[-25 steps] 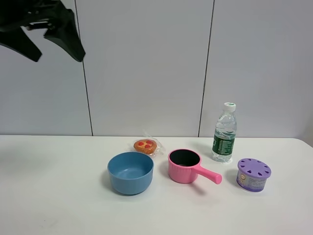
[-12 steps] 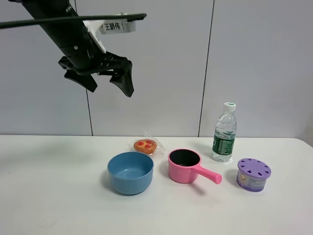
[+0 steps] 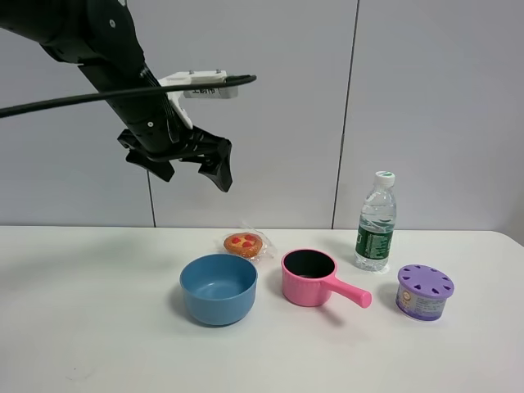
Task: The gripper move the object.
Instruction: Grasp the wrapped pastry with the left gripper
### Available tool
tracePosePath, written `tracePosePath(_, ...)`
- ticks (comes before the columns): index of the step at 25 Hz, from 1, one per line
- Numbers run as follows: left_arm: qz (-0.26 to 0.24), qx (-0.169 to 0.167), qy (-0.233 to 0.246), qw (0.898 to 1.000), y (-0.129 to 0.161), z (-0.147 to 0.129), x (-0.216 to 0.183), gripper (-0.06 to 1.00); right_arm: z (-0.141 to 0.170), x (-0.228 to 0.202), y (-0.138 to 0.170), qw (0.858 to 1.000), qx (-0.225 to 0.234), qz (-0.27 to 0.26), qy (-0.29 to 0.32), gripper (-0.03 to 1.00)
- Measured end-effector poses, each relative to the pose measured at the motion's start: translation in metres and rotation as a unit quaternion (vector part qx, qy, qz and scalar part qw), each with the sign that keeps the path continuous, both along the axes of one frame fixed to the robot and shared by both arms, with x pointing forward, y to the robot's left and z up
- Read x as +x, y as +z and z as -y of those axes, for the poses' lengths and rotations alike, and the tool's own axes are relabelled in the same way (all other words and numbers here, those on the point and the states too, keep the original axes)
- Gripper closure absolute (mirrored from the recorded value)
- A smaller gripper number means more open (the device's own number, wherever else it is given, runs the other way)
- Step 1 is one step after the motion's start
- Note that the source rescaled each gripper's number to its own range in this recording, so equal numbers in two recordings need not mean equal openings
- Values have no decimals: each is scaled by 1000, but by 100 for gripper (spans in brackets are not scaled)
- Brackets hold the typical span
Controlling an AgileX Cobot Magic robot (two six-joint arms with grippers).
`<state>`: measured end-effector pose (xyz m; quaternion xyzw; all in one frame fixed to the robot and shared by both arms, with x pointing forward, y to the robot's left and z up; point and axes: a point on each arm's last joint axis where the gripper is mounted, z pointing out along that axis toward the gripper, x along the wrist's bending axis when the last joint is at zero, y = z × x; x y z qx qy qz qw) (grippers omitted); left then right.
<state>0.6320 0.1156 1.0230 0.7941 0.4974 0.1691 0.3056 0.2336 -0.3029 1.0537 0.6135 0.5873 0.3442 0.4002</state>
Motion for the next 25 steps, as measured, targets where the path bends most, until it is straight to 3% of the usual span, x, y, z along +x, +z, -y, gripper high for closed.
tracePosePath(15, 7, -6, 9, 1000, -49, 11, 26, -6, 0, 0, 0, 1000, 0, 0, 0, -3)
tracePosePath(25, 25, -15, 0, 1000, -51, 30, 46, -6, 0, 0, 0, 1000, 0, 0, 0, -3)
